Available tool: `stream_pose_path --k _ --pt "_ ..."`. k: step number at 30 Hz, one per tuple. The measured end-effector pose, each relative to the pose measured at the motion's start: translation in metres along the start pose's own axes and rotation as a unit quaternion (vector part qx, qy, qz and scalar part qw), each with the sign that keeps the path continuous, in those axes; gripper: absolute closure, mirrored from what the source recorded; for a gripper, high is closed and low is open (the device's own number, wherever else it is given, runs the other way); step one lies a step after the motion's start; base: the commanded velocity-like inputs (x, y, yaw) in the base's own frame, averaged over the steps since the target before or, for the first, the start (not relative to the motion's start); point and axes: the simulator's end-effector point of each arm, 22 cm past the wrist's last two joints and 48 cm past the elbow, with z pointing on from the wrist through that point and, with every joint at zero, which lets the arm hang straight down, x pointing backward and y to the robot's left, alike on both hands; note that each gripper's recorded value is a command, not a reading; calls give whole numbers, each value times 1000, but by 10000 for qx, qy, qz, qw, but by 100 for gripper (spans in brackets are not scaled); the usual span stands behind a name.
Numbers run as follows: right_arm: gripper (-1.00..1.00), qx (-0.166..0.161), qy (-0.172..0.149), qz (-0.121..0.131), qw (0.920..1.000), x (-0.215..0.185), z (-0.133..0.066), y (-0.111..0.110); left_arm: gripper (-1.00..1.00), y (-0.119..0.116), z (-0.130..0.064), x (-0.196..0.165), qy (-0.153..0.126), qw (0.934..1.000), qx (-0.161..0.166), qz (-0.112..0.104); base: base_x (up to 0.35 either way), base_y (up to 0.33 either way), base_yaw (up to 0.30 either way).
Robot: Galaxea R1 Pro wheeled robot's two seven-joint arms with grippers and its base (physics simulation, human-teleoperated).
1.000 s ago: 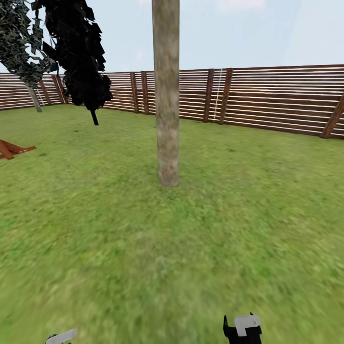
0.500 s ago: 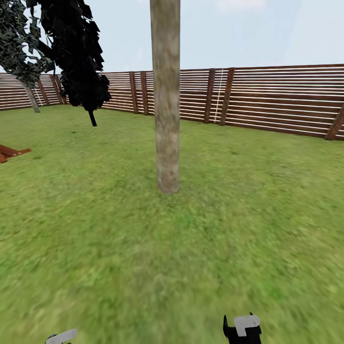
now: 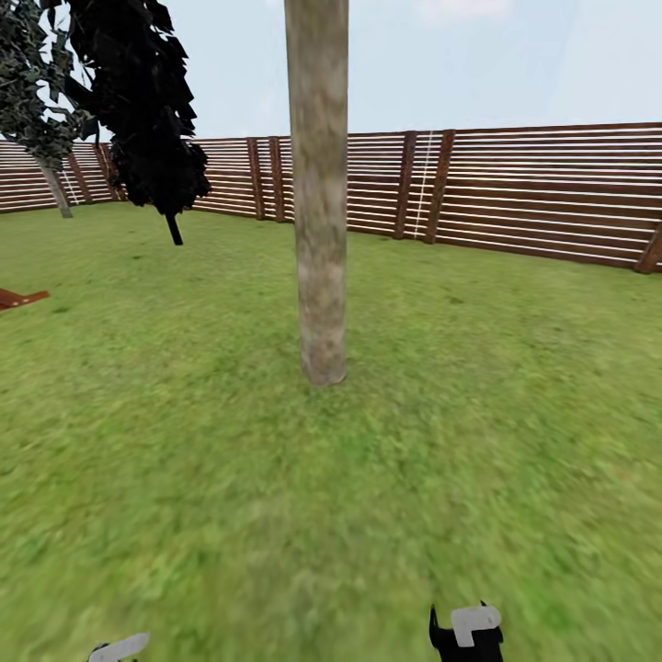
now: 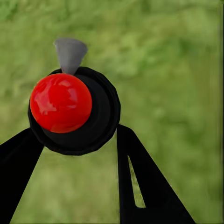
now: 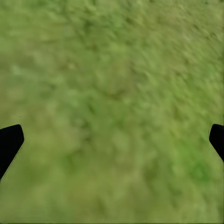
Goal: In the garden, pick up the pesticide atomizer on the floor and spray pesticide onto both trees until each tree trunk is fully covered.
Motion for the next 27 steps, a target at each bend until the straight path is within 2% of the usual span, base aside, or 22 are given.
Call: stream_pose_path --k 27 --pt "-100 4 1 10 10000 0 0 1 100 0 0 0 -2 10000 0 0 345 0 0"
